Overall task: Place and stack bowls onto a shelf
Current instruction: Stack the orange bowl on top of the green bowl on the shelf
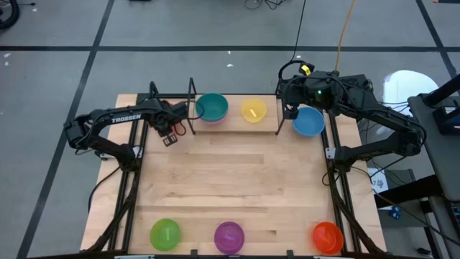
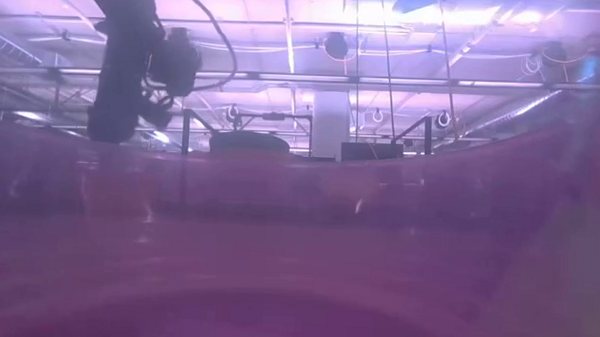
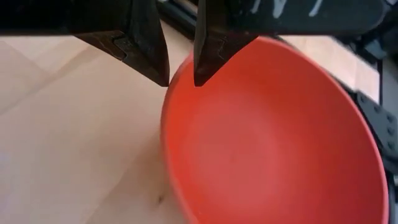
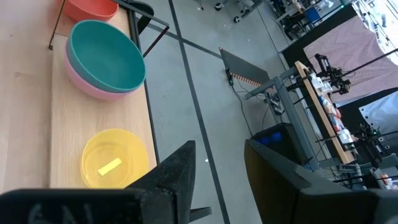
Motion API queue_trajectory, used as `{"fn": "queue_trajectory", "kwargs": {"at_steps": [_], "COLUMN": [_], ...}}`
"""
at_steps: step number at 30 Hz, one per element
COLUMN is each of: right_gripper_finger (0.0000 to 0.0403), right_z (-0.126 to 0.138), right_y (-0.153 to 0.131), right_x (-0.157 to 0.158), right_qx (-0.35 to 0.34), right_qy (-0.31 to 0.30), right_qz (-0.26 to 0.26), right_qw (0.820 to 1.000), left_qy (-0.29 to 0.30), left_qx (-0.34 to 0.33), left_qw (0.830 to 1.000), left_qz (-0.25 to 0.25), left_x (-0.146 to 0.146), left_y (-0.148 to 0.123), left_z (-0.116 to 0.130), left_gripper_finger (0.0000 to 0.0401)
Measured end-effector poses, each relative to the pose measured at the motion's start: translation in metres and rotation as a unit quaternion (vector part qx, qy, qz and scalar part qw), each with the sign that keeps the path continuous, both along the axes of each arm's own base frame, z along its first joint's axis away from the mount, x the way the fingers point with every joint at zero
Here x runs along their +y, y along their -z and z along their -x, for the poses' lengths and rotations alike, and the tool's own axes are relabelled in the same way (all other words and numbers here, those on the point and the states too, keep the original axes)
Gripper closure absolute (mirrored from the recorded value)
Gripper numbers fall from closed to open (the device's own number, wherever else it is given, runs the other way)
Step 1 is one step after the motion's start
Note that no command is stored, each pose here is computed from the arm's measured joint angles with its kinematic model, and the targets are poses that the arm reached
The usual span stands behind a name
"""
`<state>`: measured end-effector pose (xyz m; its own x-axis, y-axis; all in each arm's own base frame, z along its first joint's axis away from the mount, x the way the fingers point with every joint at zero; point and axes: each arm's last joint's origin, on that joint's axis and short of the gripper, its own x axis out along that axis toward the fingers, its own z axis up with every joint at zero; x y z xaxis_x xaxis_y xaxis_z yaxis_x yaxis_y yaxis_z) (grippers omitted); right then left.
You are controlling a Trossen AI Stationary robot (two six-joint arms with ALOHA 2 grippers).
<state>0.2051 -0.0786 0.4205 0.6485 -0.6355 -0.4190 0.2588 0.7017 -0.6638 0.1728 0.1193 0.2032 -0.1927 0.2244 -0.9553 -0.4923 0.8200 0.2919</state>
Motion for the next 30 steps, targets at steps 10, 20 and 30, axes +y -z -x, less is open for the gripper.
{"fn": "queue_trajectory", "kwargs": {"at_steps": [10,20,30], "right_gripper_finger": [0.0273,0.0273,0.0273], "right_z": [0.0,0.0,0.0], "right_y": [0.0,0.0,0.0], "right_x": [0.0,0.0,0.0], "right_qx": [0.0,0.0,0.0], "right_qy": [0.0,0.0,0.0], "right_qz": [0.0,0.0,0.0], "right_qw": [1.0,1.0,1.0], "left_qy": [-0.021,-0.022,-0.046], "left_qx": [-0.003,-0.007,-0.041], "left_qw": [1.0,1.0,0.998], "left_qz": [0.021,0.011,-0.025], "left_x": [0.006,0.009,0.014], "left_y": [0.017,0.016,-0.028], "left_z": [0.01,0.01,0.0], "left_gripper_finger": [0.032,0.0388,0.0391]}}
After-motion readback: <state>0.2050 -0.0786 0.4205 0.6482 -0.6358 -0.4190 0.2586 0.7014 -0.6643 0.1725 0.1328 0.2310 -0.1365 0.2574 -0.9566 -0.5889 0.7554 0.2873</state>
